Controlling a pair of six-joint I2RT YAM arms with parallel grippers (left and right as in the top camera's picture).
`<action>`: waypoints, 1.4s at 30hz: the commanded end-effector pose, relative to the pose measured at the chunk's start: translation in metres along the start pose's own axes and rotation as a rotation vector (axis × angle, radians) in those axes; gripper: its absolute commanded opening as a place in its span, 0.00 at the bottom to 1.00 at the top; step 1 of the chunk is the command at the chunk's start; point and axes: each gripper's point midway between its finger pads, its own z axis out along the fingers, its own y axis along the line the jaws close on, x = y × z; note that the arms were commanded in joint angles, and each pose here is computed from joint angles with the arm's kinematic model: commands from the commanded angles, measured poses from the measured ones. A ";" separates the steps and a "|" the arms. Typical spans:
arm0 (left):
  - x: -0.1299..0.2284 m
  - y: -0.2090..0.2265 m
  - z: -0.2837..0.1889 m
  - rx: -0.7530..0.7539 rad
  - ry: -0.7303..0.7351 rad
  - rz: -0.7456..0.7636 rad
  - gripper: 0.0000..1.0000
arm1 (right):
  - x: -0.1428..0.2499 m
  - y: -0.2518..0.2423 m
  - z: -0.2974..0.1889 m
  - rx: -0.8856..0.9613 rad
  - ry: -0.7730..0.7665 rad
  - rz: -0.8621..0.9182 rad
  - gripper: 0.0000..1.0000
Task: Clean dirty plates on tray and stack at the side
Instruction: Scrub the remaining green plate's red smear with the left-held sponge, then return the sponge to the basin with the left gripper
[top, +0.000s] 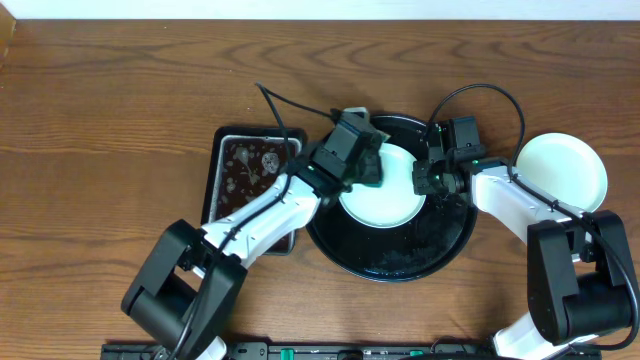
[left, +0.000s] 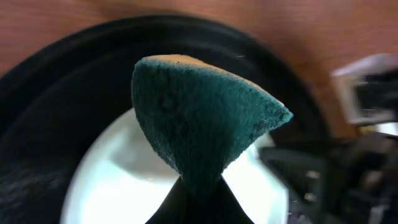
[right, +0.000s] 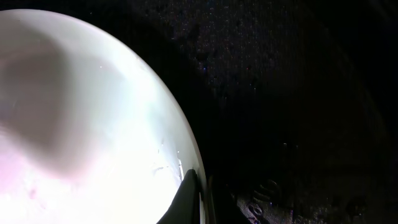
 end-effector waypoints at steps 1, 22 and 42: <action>0.014 -0.009 0.014 0.019 0.019 0.036 0.07 | 0.039 -0.005 0.017 0.015 0.117 0.022 0.01; 0.027 0.040 -0.007 -0.159 0.117 0.076 0.07 | 0.041 -0.006 0.017 0.017 0.129 0.023 0.01; 0.011 0.185 -0.095 -0.449 0.190 -0.175 0.11 | 0.041 -0.001 0.017 -0.010 0.128 0.031 0.01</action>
